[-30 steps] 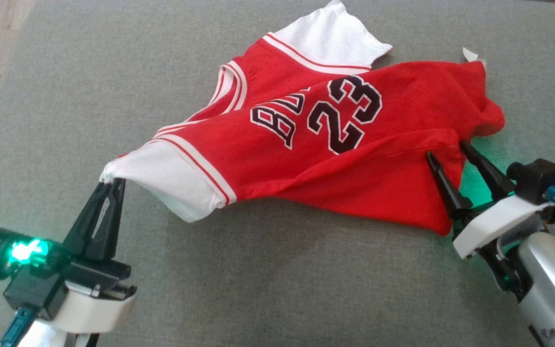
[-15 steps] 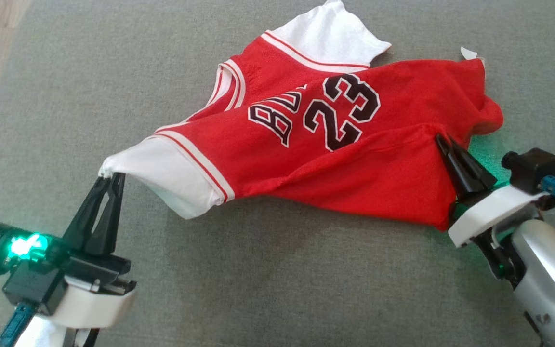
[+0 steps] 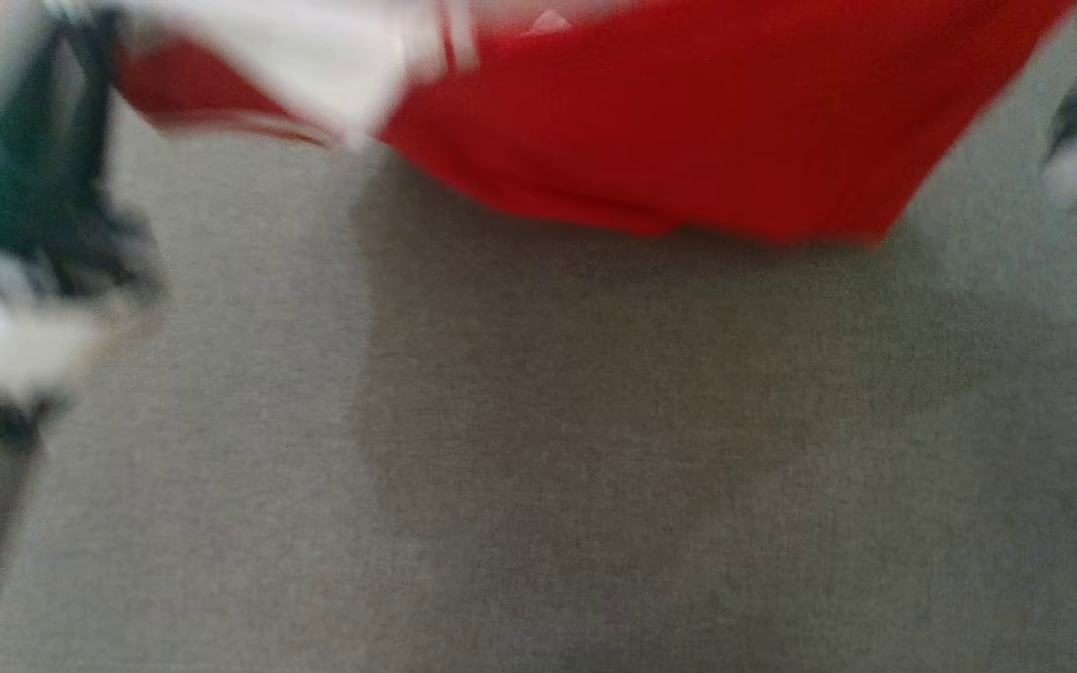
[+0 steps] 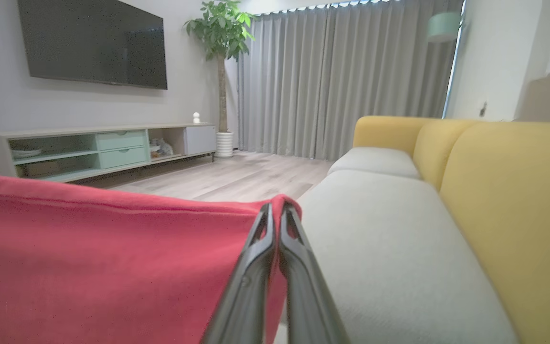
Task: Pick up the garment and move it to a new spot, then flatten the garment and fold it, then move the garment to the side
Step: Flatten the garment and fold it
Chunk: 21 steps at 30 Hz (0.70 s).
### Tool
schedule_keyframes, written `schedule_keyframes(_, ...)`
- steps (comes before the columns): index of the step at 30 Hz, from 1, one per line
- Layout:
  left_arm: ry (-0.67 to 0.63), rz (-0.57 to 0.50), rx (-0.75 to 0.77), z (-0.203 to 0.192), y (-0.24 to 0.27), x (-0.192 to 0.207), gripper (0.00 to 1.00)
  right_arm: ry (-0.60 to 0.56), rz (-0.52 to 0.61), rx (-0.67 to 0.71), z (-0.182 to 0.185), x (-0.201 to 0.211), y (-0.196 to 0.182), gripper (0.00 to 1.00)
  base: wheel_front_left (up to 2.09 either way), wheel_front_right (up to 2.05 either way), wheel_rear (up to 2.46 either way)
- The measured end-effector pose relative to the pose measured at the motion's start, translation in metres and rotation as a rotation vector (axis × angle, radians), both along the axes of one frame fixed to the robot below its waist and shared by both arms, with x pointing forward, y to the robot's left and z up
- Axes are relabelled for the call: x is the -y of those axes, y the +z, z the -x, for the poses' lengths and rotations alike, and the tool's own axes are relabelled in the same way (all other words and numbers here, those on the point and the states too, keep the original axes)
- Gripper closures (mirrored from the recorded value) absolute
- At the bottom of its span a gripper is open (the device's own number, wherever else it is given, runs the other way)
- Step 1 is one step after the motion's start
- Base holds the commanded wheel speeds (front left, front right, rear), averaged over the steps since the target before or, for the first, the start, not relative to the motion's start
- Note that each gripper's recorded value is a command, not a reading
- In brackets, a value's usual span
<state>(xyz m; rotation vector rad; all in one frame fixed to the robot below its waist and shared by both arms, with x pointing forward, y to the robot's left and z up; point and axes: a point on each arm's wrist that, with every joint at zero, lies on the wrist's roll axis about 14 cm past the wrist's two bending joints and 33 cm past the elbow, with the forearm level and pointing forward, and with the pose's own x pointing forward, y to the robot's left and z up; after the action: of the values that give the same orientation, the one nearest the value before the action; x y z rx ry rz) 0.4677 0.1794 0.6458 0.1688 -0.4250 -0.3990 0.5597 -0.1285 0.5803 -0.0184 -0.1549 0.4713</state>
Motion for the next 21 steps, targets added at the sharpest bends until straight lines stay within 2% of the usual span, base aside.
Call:
schedule_keyframes(5, -0.043, -0.046, 0.077, -0.082, 0.058, 0.013, 1.00, -0.056, 0.071, 0.170, -0.054, 0.009, 0.077, 1.00, 0.00, 0.00, 0.00)
schedule_keyframes(9, -0.003, -0.100, 0.213, -0.140, 0.113, 0.018, 1.00, -0.174, 0.108, 0.339, -0.094, 0.035, 0.131, 1.00, 0.00, 0.00, 0.00)
schedule_keyframes(11, 0.014, -0.106, 0.263, -0.160, 0.128, 0.023, 1.00, -0.215, 0.114, 0.405, -0.106, 0.043, 0.146, 1.00, 0.00, 0.00, 0.00)
schedule_keyframes(15, 0.000, -0.105, 0.292, -0.187, 0.127, 0.040, 1.00, -0.282, 0.134, 0.456, -0.124, 0.061, 0.144, 1.00, 0.00, 0.00, 0.00)
schedule_keyframes(19, -0.092, -0.123, 0.224, -0.193, 0.084, 0.069, 1.00, -0.305, 0.167, 0.396, -0.131, 0.074, 0.110, 1.00, 0.00, 0.00, 0.00)
schedule_keyframes(21, -0.114, -0.129, 0.165, -0.191, 0.056, 0.071, 1.00, -0.309, 0.182, 0.342, -0.130, 0.078, 0.085, 1.00, 0.00, 0.00, 0.00)
